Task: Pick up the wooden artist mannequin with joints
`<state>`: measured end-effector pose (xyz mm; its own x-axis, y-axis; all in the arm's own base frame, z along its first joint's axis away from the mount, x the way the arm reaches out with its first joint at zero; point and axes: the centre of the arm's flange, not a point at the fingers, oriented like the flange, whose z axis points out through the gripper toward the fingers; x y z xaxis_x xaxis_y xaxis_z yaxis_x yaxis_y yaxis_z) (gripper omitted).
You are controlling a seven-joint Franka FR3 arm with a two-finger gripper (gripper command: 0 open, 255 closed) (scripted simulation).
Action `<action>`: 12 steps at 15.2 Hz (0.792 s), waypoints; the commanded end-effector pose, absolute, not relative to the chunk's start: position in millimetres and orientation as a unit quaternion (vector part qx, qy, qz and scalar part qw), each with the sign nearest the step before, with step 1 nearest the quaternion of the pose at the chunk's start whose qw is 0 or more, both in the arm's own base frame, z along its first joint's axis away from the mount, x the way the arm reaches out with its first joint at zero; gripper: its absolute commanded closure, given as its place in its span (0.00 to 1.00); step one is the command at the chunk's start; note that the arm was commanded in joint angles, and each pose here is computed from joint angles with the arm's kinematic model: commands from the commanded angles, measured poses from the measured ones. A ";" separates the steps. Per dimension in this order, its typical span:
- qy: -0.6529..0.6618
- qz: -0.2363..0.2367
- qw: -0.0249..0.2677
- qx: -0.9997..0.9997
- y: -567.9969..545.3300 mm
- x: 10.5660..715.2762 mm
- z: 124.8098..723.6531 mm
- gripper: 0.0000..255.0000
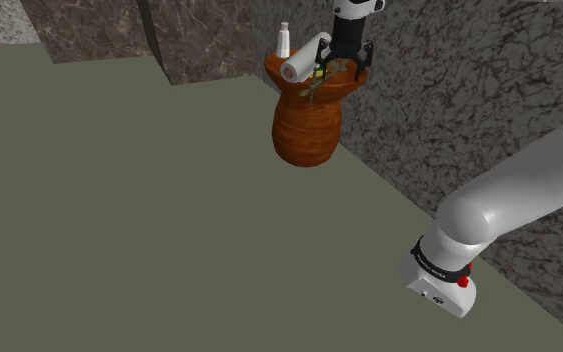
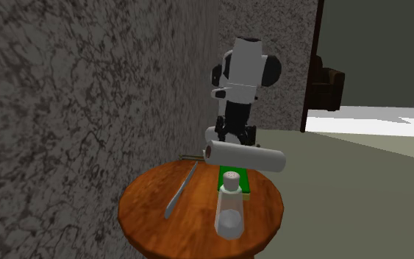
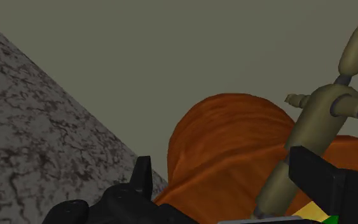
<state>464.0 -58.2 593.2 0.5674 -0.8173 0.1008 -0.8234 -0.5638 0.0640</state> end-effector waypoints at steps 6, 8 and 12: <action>-0.629 0.068 0.083 0.770 -118.8 517.0 607.2 0.00; -0.670 0.079 0.092 0.732 -139.0 526.7 612.9 0.00; -0.671 0.079 0.092 0.731 -139.7 526.9 597.2 0.00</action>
